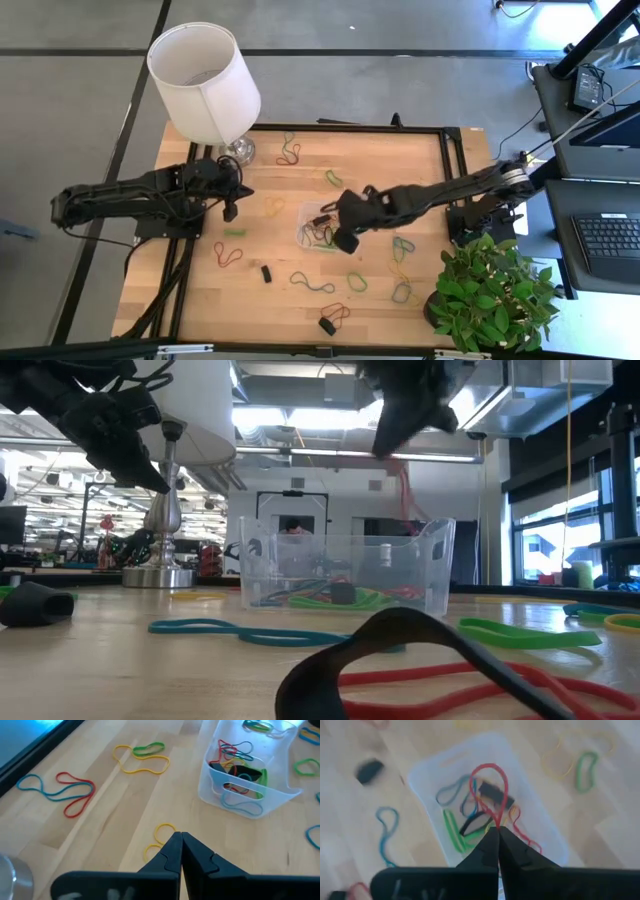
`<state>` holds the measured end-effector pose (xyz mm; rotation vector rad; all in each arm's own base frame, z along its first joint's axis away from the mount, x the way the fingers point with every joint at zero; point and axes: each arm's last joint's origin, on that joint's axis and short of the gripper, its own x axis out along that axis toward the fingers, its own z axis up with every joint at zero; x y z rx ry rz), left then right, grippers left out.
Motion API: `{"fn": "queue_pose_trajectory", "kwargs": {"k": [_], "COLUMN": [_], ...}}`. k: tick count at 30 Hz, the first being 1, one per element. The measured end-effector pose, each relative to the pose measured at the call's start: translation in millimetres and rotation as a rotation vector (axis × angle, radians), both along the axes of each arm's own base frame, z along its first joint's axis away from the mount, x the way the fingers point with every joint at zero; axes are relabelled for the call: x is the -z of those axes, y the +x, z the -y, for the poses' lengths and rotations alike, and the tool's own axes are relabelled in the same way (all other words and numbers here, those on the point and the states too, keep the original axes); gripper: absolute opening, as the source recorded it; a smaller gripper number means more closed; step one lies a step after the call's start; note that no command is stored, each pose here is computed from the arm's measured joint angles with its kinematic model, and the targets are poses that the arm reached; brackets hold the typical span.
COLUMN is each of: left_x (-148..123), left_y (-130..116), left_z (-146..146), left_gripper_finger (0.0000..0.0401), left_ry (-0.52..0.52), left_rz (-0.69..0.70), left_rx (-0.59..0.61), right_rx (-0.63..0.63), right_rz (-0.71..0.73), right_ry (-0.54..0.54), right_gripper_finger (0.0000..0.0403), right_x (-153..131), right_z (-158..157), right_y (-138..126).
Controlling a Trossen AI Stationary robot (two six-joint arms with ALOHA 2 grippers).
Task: Pick and place rubber bands into bin
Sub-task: Put the red rubber band into the transparent bin
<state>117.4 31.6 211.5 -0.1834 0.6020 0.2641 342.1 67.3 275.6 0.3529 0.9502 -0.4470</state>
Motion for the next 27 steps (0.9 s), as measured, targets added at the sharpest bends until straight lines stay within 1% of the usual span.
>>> {"fn": "queue_pose_trajectory", "kwargs": {"k": [3, 5, 7, 10, 13, 15, 22, 25, 27], "left_x": [0, 0, 0, 0, 0, 0, 0, 0, 0], "left_y": [0, 1, 1, 1, 2, 2, 2, 2, 2], "left_z": [2, 3, 4, 6, 8, 9, 10, 10, 10], "left_gripper_finger": [0.0002, 0.0002, 0.0002, 0.0002, 0.0002, 0.0002, 0.0002, 0.0002, 0.0002], "left_ry": [0.001, 0.001, 0.001, 0.001, 0.002, 0.002, 0.004, 0.007, 0.007], "left_rz": [-0.001, 0.000, -0.001, -0.001, -0.001, -0.001, -0.002, -0.003, -0.004], "left_rx": [0.015, 0.025, 0.036, 0.051, 0.066, 0.075, 0.086, 0.081, 0.081], "right_rx": [0.009, 0.039, 0.070, 0.104, 0.149, 0.165, 0.213, 0.225, 0.257], "right_rz": [-0.055, -0.084, -0.096, -0.070, -0.019, -0.012, -0.014, 0.001, 0.012], "right_ry": [0.005, 0.025, 0.065, 0.136, 0.225, 0.260, 0.294, 0.302, 0.307], "right_gripper_finger": [0.0000, 0.0000, 0.0000, 0.0000, 0.0000, 0.0000, 0.0003, 0.0018, 0.0032], "right_x": [21, 35, 45, 57, 63, 67, 78, 78, 78], "right_z": [-8, -11, -13, -16, -20, -23, -27, -27, -27], "right_y": [9, 14, 20, 30, 39, 41, 46, 48, 48]}}
